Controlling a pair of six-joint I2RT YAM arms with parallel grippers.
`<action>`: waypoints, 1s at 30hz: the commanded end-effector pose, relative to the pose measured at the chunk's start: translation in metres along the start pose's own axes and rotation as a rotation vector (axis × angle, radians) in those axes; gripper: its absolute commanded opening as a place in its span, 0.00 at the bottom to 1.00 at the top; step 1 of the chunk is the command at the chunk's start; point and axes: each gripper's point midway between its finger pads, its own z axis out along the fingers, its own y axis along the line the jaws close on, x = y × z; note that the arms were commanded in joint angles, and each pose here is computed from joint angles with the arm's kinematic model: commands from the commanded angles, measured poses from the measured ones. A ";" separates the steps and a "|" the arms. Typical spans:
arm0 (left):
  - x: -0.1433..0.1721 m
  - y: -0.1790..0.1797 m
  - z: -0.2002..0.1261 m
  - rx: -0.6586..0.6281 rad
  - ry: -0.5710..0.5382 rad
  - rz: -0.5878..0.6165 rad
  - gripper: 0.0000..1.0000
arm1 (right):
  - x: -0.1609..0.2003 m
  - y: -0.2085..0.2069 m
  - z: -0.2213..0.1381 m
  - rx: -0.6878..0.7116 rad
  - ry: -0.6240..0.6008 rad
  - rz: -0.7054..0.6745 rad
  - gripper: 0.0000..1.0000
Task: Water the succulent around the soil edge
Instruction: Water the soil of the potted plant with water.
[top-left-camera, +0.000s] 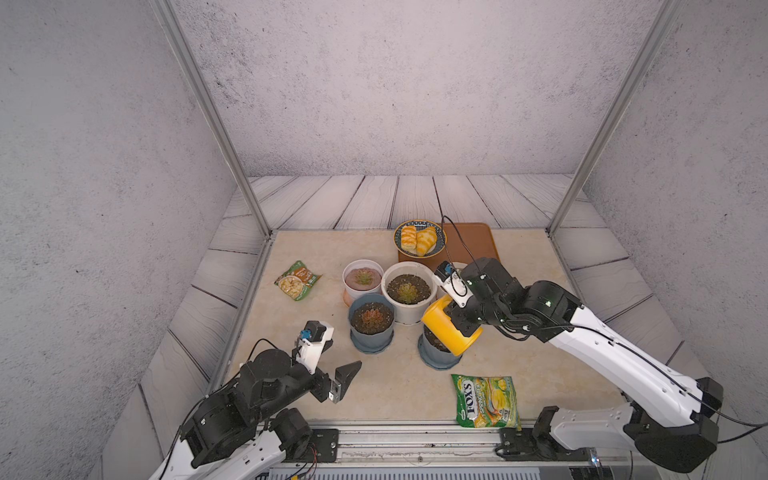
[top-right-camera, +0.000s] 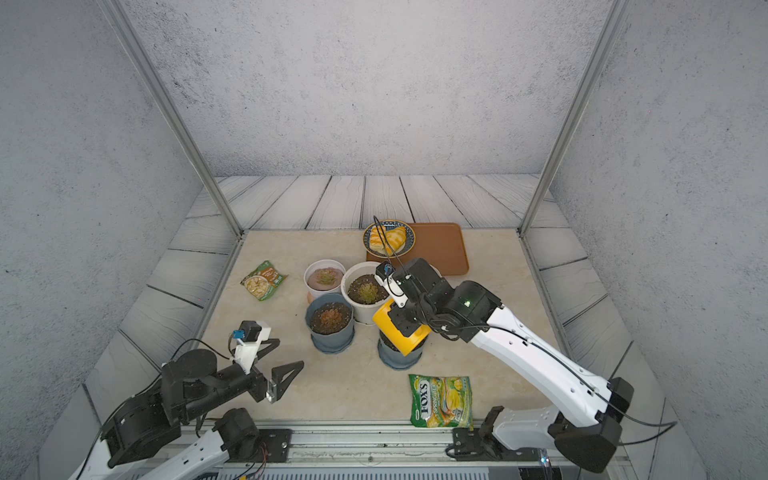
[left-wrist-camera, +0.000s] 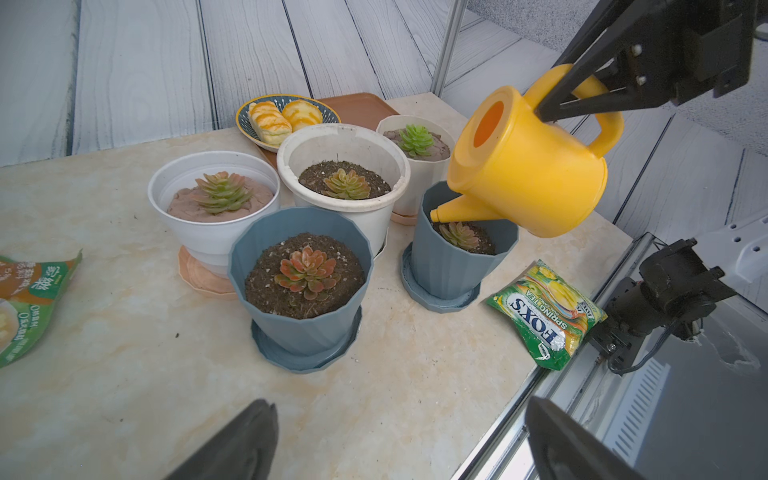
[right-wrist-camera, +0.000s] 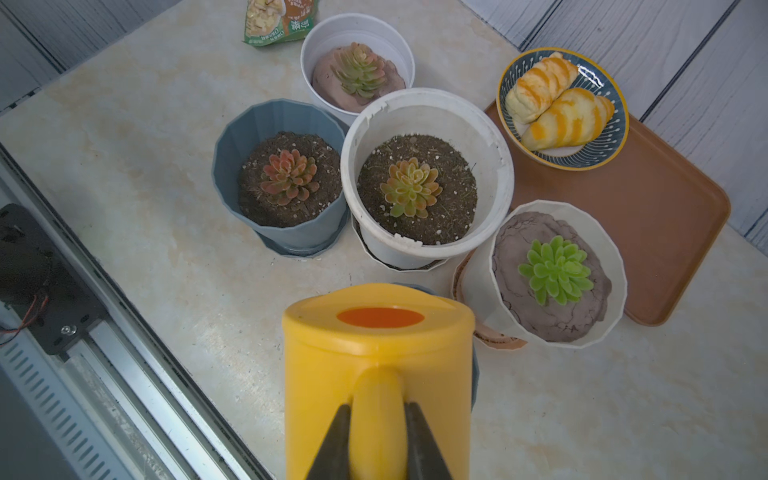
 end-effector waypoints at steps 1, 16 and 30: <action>-0.001 0.002 0.000 -0.010 -0.015 0.006 0.98 | 0.000 -0.008 -0.034 0.011 -0.131 0.073 0.00; -0.052 -0.004 -0.016 -0.005 -0.165 -0.008 0.98 | 0.064 -0.006 -0.171 -0.170 -1.020 0.115 0.00; -0.053 0.012 0.012 -0.116 -0.123 0.085 0.98 | 0.023 0.006 -0.135 -0.188 -0.976 0.082 0.00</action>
